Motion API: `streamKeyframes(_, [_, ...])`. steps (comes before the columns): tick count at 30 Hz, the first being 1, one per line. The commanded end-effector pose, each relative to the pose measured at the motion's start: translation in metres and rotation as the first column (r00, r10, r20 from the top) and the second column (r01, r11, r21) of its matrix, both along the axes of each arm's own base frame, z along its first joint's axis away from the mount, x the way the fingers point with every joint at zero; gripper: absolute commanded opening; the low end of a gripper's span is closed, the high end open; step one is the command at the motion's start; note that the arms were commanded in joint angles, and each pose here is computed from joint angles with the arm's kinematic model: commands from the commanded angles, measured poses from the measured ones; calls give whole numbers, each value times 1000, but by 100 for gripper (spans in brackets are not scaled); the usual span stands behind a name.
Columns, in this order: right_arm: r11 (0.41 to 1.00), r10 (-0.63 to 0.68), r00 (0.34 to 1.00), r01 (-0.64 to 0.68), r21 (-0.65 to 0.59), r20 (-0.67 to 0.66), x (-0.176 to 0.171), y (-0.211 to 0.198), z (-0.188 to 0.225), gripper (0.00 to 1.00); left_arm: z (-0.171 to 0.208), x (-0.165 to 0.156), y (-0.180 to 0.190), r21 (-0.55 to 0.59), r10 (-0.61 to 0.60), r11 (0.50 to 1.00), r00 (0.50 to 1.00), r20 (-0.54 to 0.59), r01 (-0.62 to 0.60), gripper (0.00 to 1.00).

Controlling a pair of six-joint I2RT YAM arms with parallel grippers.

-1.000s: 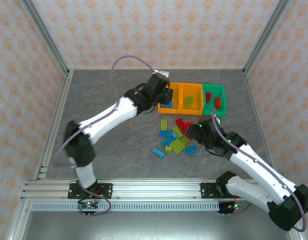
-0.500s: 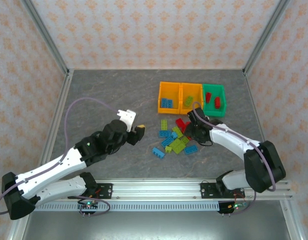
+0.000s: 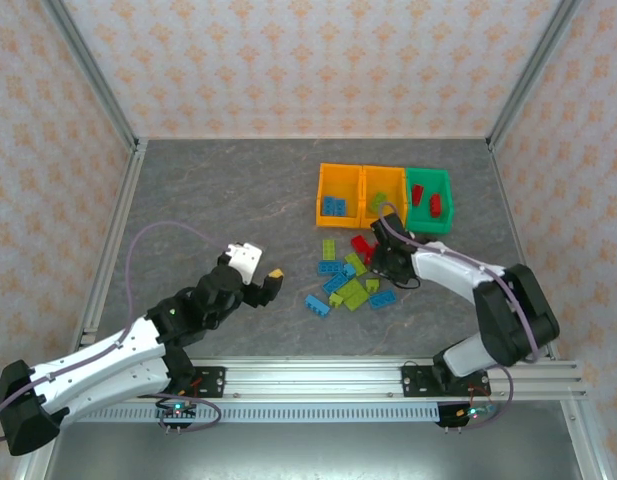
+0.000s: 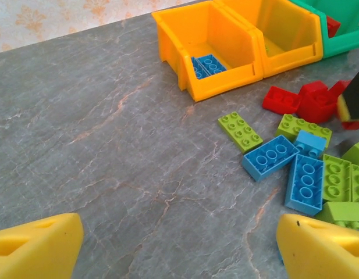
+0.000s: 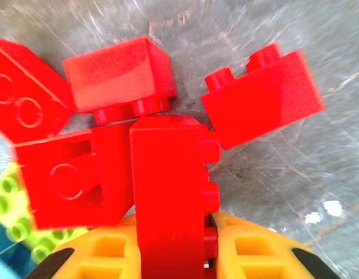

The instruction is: Sort the legos into containers by color

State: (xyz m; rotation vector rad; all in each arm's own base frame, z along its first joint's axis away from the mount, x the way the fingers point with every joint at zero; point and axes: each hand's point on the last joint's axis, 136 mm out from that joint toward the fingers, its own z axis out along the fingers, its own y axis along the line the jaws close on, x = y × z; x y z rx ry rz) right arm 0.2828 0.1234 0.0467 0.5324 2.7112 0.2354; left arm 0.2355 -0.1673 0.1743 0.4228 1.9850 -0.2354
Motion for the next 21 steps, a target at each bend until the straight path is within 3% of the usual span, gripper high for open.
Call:
streamKeyframes(1, [996,-69,989,75,-42,129,1,-24,38,19,12,3,6,-41,35,999,997,75,-32,89])
streamKeyframes(6, [981,-117,923,166,-104,367,11,-56,108,17,14,1,12,-60,53,997,994,94,-48,90])
streamKeyframes(8, [969,-140,906,209,-135,399,24,-74,126,17,14,2,12,-62,56,997,994,95,-50,91])
streamKeyframes(17, [964,-254,942,264,-21,221,144,-123,88,20,7,5,14,-30,71,997,994,88,-68,92])
streamKeyframes(20, [969,-239,953,246,-14,187,173,-126,84,29,6,5,15,-25,77,997,993,88,-75,93])
streamKeyframes(21, [970,-236,954,244,-19,184,177,-126,87,37,6,5,16,-23,78,997,993,88,-76,93])
